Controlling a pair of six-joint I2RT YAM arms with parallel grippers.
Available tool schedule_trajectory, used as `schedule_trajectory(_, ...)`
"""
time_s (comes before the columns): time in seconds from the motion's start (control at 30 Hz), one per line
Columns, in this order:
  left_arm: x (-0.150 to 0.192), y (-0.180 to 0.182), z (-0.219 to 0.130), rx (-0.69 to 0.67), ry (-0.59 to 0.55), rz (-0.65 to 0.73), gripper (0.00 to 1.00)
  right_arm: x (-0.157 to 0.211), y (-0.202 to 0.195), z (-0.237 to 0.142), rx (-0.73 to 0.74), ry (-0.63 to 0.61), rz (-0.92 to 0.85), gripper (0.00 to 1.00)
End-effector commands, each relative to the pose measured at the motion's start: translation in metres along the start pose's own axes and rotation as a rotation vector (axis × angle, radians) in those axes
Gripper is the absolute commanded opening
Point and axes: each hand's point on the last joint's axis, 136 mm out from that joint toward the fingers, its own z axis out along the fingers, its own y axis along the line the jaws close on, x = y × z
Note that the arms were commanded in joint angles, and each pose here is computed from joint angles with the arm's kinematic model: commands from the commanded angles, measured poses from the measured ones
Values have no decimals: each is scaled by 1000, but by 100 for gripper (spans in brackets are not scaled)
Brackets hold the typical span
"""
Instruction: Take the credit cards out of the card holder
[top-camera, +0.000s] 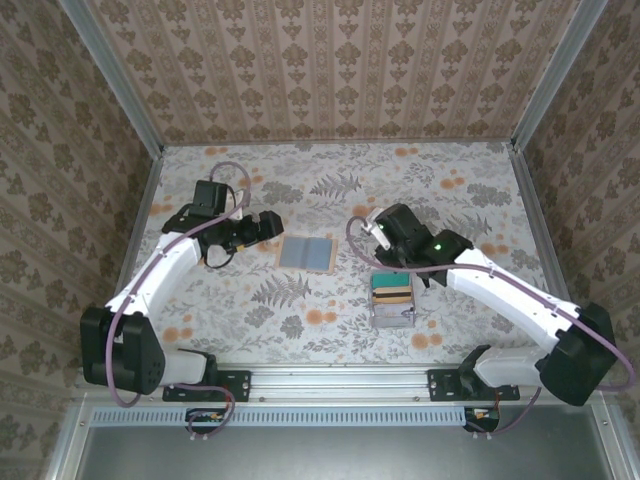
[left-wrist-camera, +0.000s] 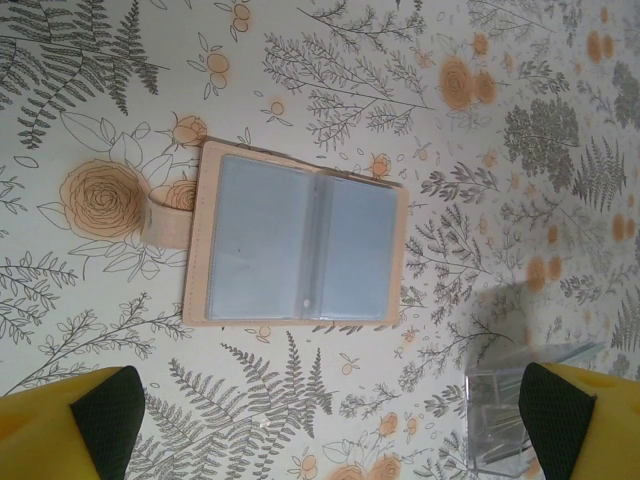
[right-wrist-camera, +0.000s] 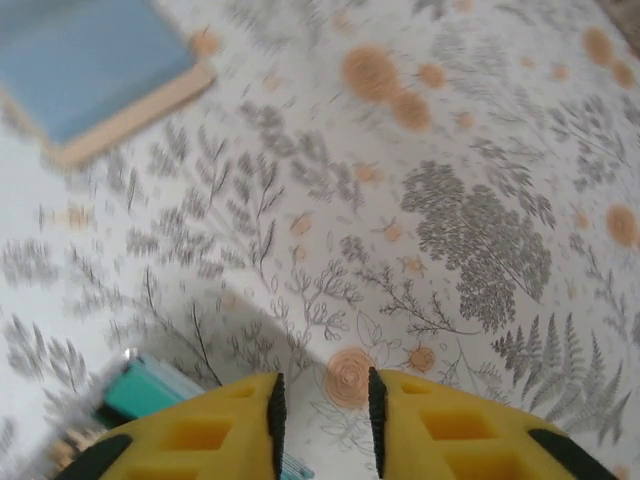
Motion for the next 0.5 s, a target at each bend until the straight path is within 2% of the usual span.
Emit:
schedule_trajectory(0.0, -10, 5, -3, -43, -6, 12, 100, -17, -25, -14, 78, -125, 285, 57)
schedule_trajectory(0.03, -12, 8, -3, -55, -9, 10, 100, -17, -31, -15, 98, -148, 339, 67)
schedule_trajectory(0.1, -16, 12, -4, -75, -20, 2, 100, -15, -43, -18, 125, -188, 435, 75)
schedule_trajectory(0.3, -28, 20, -4, -126, -38, -3, 100, 4, -66, -6, 178, -220, 620, 86)
schedule_trajectory(0.4, -33, 22, 0, -135, -43, -13, 100, 9, -74, 1, 183, -211, 660, 99)
schedule_trajectory(0.47, -35, 16, 7, -98, -19, -30, 100, 9, -77, 4, 193, -204, 671, 100)
